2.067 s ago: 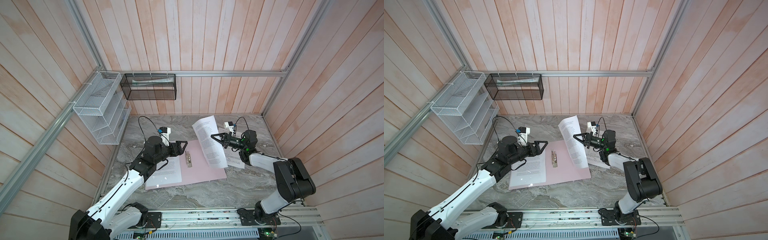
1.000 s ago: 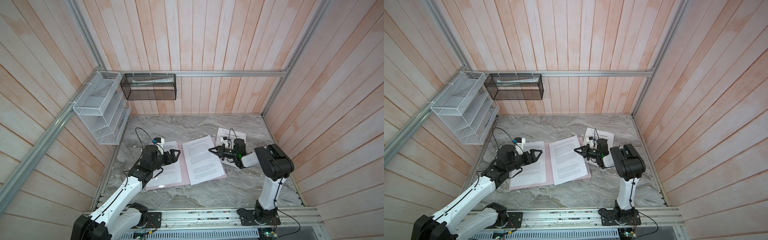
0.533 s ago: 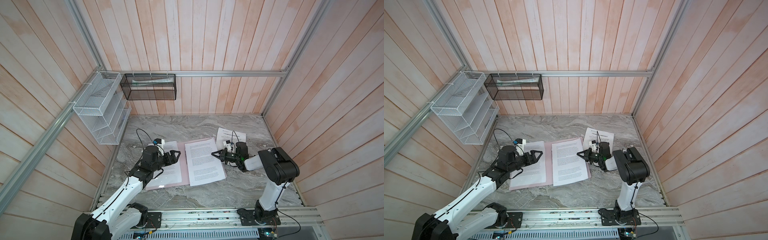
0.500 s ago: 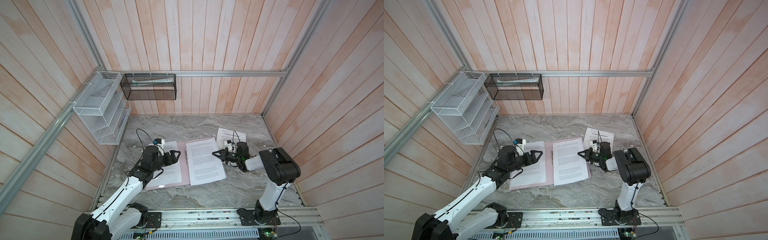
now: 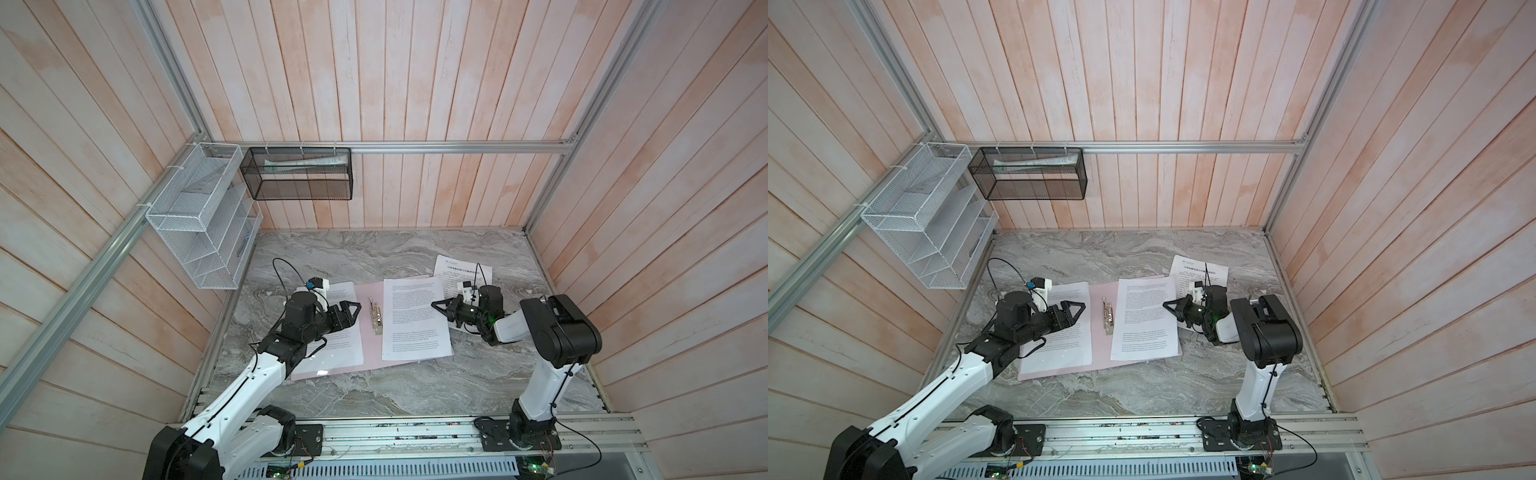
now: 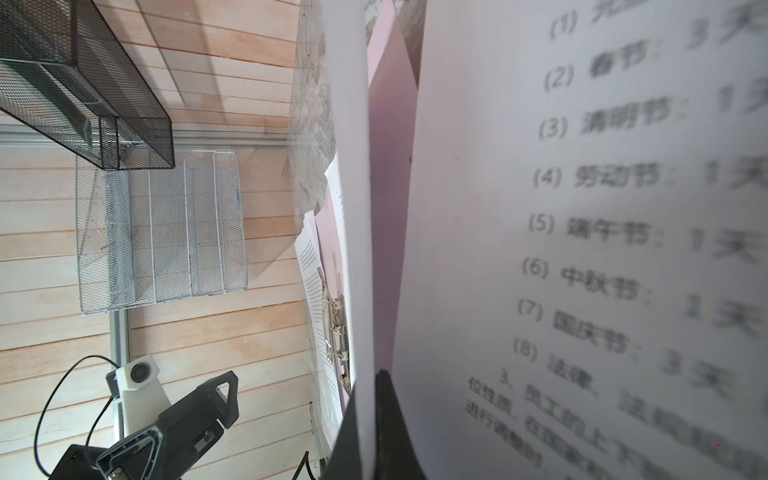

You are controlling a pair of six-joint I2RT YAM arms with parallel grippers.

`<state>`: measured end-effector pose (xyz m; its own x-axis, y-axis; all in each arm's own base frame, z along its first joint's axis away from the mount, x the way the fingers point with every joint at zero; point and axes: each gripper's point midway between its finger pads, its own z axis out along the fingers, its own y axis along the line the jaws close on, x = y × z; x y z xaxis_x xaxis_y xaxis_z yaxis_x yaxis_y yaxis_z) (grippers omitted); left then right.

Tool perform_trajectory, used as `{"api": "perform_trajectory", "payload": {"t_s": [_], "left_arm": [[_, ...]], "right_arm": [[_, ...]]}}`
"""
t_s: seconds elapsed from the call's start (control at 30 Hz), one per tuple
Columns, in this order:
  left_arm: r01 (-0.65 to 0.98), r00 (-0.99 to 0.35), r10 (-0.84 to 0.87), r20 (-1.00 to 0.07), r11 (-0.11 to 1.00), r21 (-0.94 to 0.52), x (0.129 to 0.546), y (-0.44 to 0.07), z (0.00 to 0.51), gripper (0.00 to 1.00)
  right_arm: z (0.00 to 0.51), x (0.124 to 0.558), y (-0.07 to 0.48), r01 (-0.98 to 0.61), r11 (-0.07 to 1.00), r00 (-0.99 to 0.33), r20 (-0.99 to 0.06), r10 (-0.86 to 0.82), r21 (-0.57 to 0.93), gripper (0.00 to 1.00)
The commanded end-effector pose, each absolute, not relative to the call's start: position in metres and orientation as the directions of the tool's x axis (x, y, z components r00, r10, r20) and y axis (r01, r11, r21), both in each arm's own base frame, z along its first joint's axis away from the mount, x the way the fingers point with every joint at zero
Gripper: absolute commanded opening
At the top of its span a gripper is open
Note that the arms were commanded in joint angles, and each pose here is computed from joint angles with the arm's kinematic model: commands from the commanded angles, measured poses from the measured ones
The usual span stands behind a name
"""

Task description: Put the files into the folder

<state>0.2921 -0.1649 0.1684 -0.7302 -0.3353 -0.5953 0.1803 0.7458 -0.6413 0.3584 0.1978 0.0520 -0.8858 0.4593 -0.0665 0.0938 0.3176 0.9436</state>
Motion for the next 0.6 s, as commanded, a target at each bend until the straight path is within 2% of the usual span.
{"api": "perform_trajectory", "payload": {"t_s": [0.0,0.13,0.37,0.57], "left_arm": [[0.189,-0.733,-0.326,-0.597,0.746,-0.638,0.292,-0.165,0.164,0.87],[0.183,-0.735,-0.323,-0.596,0.751,-0.634,0.293,-0.165,0.161,0.87],[0.181,-0.742,-0.317,-0.590,0.753,-0.633,0.294,-0.166,0.157,0.87],[0.183,-0.743,-0.310,-0.593,0.758,-0.626,0.295,-0.166,0.155,0.87]], "right_arm": [[0.052,0.355,0.205,0.077,0.305,-0.897,-0.067,0.436,0.949,0.00],[0.050,0.355,0.212,0.062,0.316,-0.910,-0.076,0.408,0.947,0.00],[0.049,0.363,0.220,-0.022,0.423,-0.933,-0.170,0.317,0.906,0.00],[0.049,0.368,0.234,-0.083,0.456,-0.949,-0.210,0.235,0.886,0.00]]}}
